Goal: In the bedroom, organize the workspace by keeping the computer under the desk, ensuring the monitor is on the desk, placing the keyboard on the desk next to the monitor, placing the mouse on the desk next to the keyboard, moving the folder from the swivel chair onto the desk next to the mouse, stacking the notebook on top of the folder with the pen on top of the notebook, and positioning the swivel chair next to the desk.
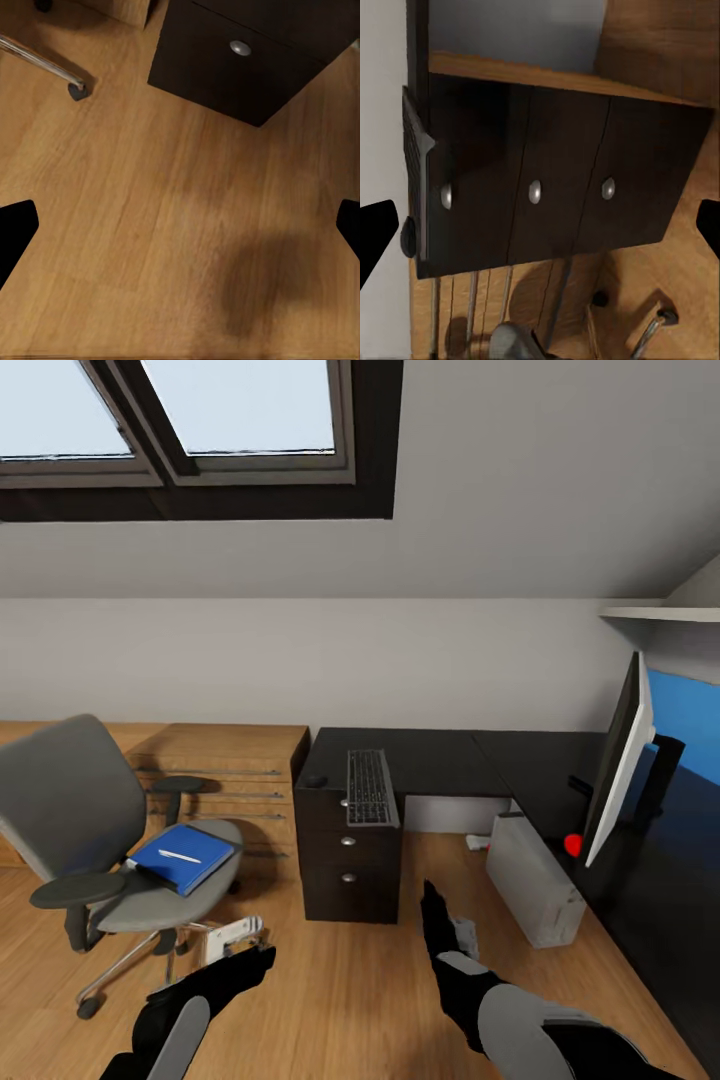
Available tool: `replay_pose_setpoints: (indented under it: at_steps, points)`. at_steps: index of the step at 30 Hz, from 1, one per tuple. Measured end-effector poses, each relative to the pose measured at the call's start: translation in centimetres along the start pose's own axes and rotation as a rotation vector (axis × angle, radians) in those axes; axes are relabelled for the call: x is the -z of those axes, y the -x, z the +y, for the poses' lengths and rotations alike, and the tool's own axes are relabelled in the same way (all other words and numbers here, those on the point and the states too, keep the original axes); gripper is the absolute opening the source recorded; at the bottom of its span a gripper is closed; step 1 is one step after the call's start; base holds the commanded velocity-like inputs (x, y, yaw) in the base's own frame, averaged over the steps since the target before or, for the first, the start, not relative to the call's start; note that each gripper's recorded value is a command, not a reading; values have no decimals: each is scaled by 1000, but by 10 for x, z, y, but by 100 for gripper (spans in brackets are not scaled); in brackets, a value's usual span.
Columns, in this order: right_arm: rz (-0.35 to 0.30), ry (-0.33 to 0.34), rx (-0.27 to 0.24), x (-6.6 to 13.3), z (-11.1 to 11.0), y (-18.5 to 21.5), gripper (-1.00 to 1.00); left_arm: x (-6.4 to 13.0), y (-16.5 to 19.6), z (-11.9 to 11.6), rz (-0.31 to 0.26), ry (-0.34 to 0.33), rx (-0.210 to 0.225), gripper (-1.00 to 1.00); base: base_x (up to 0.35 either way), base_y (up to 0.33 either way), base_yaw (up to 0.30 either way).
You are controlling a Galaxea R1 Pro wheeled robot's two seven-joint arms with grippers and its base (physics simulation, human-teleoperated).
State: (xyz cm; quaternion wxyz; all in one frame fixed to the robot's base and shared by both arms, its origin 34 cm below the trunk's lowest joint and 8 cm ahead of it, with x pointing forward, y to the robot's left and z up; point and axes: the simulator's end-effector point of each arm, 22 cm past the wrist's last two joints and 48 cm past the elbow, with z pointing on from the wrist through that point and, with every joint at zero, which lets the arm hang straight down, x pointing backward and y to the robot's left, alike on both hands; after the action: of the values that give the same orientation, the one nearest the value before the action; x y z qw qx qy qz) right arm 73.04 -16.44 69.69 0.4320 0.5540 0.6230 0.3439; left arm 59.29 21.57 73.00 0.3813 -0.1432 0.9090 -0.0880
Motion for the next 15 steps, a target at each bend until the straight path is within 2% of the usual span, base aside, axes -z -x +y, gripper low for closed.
replay_pose_setpoints:
  at_steps: [1, 2, 4, 5, 7, 9, 15]
  points:
    - [-34, -16, 178, 16, -33, 4, 100, -6, -20, -10, 38, -8, -32, 100, -3, -5, 0]
    - [-41, -29, 219, 24, -47, 4, 100, -6, -23, -14, 44, -10, -42, 100, -3, -4, 0]
    - [-54, -31, 295, 33, -58, 6, 100, -6, -28, -21, 49, -17, -54, 100, -2, -3, 0]
    - [-65, -37, 359, 43, -72, 9, 100, -7, -34, -27, 54, -23, -65, 100, -1, -2, 0]
    - [-73, -43, 424, 53, -85, 15, 100, -8, -41, -30, 65, -23, -77, 100, 0, -1, 0]
    - [-75, -58, 509, 69, -110, 24, 100, -13, -61, -31, 91, -12, -99, 100, 0, 0, 0]
    - [-70, -96, 575, 92, -137, 39, 100, -15, -81, -27, 130, 10, -119, 100, 0, 0, 0]
